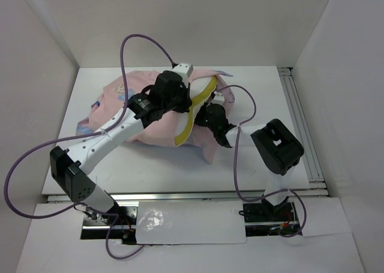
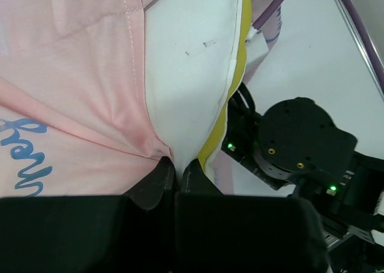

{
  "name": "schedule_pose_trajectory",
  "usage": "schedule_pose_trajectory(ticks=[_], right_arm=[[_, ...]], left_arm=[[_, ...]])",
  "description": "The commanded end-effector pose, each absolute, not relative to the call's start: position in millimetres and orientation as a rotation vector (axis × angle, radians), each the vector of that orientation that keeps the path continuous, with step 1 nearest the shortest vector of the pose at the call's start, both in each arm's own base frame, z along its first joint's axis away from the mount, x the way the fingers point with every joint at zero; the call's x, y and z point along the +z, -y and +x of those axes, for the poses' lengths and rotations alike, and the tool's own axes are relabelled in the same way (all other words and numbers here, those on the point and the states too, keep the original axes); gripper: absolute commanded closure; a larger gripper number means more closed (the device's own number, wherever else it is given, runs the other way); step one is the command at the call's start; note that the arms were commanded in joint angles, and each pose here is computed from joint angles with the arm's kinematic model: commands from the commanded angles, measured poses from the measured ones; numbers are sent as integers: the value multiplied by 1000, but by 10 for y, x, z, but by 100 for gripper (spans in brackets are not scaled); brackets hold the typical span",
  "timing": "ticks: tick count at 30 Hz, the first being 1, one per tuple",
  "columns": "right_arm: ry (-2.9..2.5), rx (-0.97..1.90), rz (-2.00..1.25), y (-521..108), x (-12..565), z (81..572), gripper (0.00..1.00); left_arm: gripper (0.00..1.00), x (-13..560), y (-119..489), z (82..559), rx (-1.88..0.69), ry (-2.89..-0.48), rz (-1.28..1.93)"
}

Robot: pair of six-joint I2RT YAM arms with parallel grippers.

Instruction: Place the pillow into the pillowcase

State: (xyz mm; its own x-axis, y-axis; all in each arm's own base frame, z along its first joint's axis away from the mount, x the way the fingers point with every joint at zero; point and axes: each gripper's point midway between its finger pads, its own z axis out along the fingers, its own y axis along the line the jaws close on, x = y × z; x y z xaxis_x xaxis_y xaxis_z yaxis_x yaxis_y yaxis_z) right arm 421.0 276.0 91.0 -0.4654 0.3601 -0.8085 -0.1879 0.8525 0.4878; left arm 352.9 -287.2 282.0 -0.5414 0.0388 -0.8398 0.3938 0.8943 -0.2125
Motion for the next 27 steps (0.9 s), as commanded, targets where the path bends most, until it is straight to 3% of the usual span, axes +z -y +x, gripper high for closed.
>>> schedule_pose_trajectory(ticks=[1,3,4,17,27], right_arm=[[-1830,671,155,-2862,1205,4402,80],[-1827,635,197,-2776,1261,4411,99],[-1817,625,206,-2761,1369,4378,100],[-2114,365,266,-1467,1214,3368,100],[-2022,241,449,-562,1674,2998,100]], left_arm=[[100,3398,3050,3473,-641,-1936,273],[100,3296,2974,3541,-576,-1956,238],[100,3218,2929,3626,-540,-1971,204],[100,1713,1793,4496,-94,-2233,-322],[100,1184,1100,4485,218,-2288,-498]])
